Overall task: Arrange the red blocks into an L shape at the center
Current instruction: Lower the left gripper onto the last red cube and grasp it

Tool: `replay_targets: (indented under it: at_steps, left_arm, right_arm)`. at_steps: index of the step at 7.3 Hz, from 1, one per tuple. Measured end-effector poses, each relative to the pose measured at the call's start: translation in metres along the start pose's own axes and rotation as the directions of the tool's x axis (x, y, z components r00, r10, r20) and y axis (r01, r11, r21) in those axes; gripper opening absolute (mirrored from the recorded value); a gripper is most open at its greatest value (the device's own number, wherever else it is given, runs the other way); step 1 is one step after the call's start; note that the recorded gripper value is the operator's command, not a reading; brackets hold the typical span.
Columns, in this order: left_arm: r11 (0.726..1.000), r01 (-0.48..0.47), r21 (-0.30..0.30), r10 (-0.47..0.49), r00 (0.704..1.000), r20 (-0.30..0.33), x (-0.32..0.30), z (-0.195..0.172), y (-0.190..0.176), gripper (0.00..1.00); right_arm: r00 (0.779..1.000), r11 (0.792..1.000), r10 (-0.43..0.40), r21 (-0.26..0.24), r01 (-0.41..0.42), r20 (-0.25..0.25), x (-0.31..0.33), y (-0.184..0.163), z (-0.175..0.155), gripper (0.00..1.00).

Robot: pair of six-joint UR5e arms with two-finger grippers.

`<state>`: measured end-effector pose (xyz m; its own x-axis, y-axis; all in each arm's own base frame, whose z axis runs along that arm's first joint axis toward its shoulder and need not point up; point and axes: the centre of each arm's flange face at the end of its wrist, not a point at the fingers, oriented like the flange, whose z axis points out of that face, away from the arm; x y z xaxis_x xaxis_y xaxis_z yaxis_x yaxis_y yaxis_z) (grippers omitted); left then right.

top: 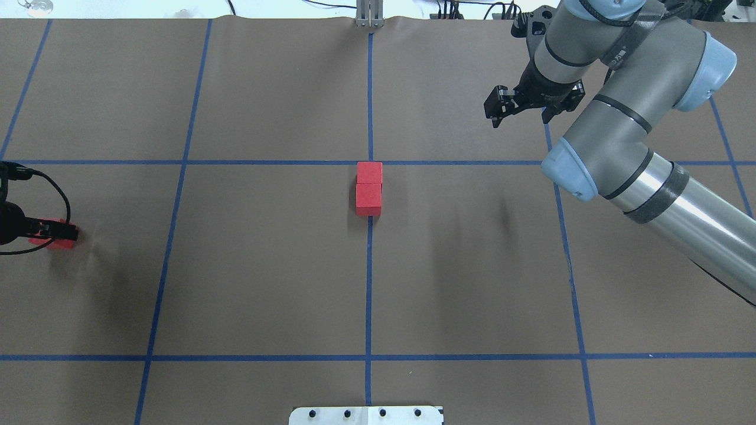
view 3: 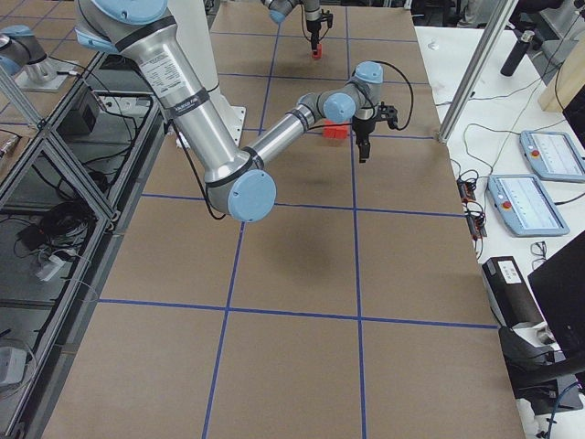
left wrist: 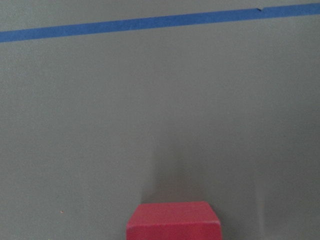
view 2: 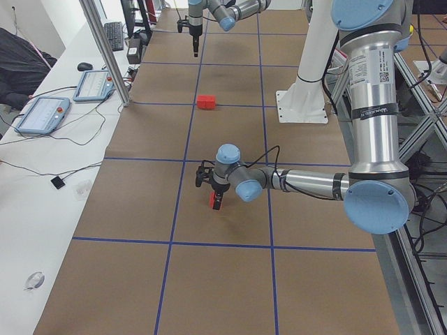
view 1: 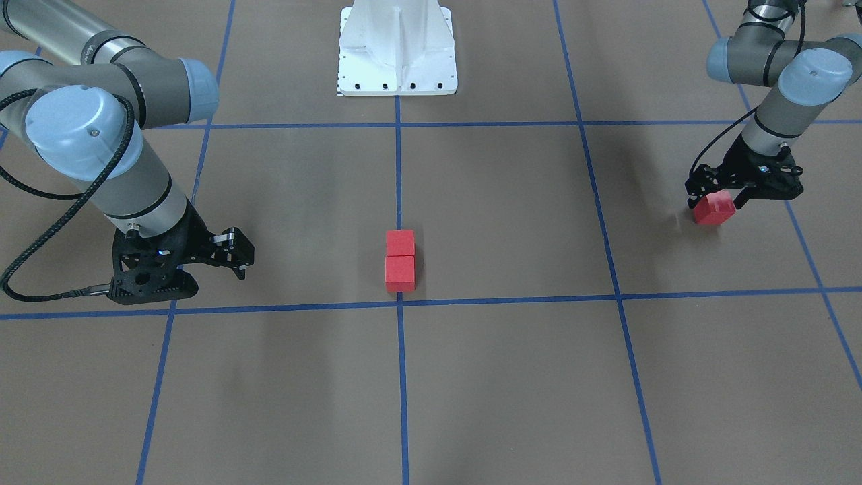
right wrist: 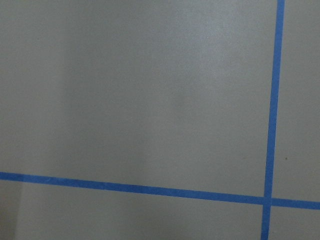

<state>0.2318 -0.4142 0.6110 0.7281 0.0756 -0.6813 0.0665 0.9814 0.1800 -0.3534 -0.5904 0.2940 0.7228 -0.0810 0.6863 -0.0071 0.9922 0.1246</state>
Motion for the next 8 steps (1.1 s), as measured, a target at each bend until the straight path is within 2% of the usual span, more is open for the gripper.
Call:
replay_targets:
  at_steps: [4, 8]
  left_arm:
    - [1.0, -0.002, -0.001, 0.002, 1.0, -0.005, 0.003, 0.001, -0.002, 0.93]
    - [1.0, 0.0, -0.003, 0.0, 1.0, 0.001, 0.001, 0.004, -0.003, 0.83]
  right_arm:
    - [1.0, 1.0, -0.001, -0.002, 0.001, -0.003, 0.0, 0.0, 0.002, 0.99]
    - [1.0, 1.0, -0.004, 0.002, 0.004, -0.001, 0.001, -0.001, 0.011, 0.99]
